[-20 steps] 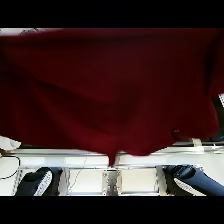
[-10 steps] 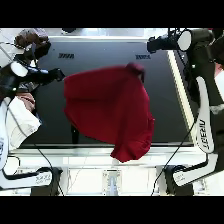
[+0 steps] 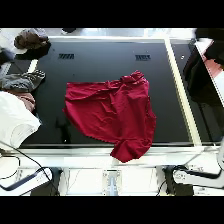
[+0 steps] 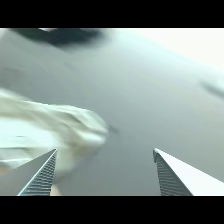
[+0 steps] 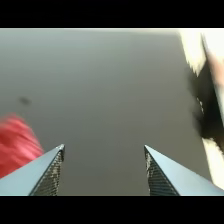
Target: Fold the shirts.
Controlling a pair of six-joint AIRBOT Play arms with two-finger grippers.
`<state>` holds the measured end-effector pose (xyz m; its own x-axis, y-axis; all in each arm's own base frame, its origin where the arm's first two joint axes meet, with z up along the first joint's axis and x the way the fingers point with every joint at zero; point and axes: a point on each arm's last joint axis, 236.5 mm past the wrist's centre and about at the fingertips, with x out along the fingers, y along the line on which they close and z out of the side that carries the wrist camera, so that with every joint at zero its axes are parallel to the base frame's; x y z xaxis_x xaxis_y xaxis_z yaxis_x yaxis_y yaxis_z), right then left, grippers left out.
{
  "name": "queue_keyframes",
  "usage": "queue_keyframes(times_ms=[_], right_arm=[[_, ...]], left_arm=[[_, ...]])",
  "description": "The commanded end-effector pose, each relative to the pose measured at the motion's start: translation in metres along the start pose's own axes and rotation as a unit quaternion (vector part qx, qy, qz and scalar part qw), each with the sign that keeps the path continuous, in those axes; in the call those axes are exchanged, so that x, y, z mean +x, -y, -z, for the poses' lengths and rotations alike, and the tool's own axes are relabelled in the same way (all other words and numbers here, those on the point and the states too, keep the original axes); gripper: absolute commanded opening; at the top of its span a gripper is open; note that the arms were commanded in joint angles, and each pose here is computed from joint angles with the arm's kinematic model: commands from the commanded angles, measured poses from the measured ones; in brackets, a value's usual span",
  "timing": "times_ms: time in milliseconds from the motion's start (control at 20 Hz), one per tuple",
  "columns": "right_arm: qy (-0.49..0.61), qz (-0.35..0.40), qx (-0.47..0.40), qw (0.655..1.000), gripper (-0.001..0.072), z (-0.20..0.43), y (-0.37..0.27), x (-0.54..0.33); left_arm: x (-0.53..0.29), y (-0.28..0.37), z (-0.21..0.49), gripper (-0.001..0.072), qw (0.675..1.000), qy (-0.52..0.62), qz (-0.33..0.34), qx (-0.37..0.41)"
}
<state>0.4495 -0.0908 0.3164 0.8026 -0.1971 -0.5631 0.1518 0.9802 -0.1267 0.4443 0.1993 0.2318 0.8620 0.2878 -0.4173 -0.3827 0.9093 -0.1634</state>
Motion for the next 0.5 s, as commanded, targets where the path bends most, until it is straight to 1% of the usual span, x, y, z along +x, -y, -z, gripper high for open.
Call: queue_keyframes(times_ms=[0, 100, 150, 200, 300, 400, 450], right_arm=[[-0.126, 0.052, 0.064, 0.989, 0.0550, 0.093, 0.071, -0.060], [-0.174, 0.002, 0.114, 0.978, 0.0550, 0.146, 0.061, -0.056], [-0.207, -0.029, 0.140, 0.968, 0.0550, 0.179, 0.049, -0.049], [-0.245, -0.055, 0.166, 0.953, 0.0550, 0.214, 0.034, -0.041], [-0.340, -0.105, 0.210, 0.911, 0.0549, 0.300, -0.003, -0.028], [-0.415, -0.168, 0.251, 0.858, 0.0549, 0.375, -0.054, -0.027], [-0.435, -0.204, 0.273, 0.833, 0.0549, 0.401, -0.080, -0.027]], left_arm=[[-0.059, -0.107, 0.027, 0.0704, 0.989, -0.011, -0.120, -0.084], [-0.071, -0.143, 0.104, 0.0704, 0.963, -0.092, -0.164, -0.192], [-0.072, -0.147, 0.143, 0.0704, 0.951, -0.141, -0.167, -0.221], [-0.070, -0.141, 0.179, 0.0704, 0.938, -0.192, -0.154, -0.244], [-0.057, -0.111, 0.224, 0.0704, 0.923, -0.264, -0.090, -0.263], [-0.039, -0.073, 0.240, 0.0704, 0.911, -0.300, -0.009, -0.283], [-0.031, -0.059, 0.246, 0.0705, 0.908, -0.312, 0.020, -0.281]])
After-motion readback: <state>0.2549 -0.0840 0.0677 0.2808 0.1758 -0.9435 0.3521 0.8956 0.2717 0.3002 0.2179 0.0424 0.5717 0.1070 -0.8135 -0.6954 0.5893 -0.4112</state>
